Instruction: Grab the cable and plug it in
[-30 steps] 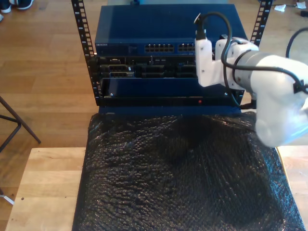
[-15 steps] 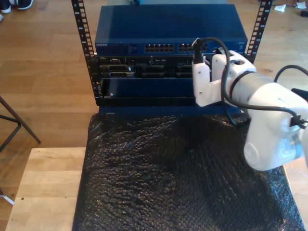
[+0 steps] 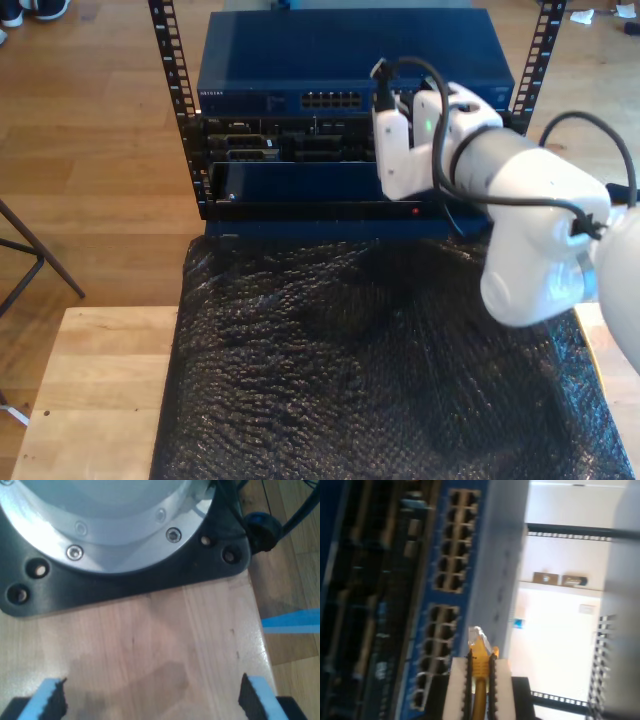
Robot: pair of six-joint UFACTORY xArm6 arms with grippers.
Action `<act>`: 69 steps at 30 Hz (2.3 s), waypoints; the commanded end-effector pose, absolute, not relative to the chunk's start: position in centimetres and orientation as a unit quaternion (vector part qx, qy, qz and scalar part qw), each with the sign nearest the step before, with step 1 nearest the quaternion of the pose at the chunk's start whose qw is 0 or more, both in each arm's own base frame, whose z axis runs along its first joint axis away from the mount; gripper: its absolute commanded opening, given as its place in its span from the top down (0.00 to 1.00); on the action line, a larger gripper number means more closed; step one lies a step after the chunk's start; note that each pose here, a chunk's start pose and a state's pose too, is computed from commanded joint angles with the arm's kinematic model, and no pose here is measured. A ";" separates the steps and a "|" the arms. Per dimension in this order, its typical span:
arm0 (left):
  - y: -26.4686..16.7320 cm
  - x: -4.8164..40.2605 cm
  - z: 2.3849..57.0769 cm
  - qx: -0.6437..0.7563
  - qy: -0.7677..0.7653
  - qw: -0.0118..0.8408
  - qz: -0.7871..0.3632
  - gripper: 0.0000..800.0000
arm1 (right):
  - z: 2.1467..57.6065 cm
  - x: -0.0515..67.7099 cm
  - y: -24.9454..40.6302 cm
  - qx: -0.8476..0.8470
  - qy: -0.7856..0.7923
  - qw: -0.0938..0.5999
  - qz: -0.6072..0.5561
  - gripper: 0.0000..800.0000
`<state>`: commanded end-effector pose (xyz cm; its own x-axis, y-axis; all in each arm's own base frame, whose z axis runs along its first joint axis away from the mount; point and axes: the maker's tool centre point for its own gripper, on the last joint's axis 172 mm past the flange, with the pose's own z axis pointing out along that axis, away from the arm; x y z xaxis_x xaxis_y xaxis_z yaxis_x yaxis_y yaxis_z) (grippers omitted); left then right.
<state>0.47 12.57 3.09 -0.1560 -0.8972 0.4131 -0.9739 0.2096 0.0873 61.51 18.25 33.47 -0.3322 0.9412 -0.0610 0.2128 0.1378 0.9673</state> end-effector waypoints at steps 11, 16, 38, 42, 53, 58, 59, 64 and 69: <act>12.6 0.5 3.1 0.621 -0.754 0.192 0.100 0.00 | 33.5 61.0 18.7 0.424 0.640 0.386 0.512 1.00; 12.6 0.5 3.1 0.621 -0.754 0.192 0.100 0.00 | 33.5 60.7 18.5 0.416 0.622 0.395 0.532 1.00; 12.6 0.5 3.1 0.621 -0.754 0.192 0.100 0.00 | 31.2 58.6 13.0 0.472 0.538 0.434 0.547 1.00; 12.6 0.5 3.1 0.621 -0.754 0.192 0.100 0.00 | 30.9 57.7 13.9 0.454 0.521 0.447 0.568 1.00; 12.6 0.5 3.1 0.621 -0.754 0.192 0.100 0.00 | 29.4 58.9 13.4 0.475 0.485 0.495 0.542 1.00; 12.6 0.5 3.1 0.621 -0.754 0.192 0.100 0.00 | 29.2 59.9 13.9 0.474 0.467 0.527 0.529 1.00; 12.6 0.5 3.1 0.621 -0.754 0.192 0.100 0.00 | 29.2 60.1 14.0 0.474 0.466 0.530 0.527 1.00; 12.6 0.5 3.1 0.621 -0.754 0.192 0.100 0.00 | 29.0 61.2 13.7 0.474 0.455 0.550 0.516 1.00; 12.6 0.5 3.1 0.621 -0.754 0.192 0.100 0.00 | 28.6 62.2 14.4 0.465 0.456 0.561 0.511 1.00</act>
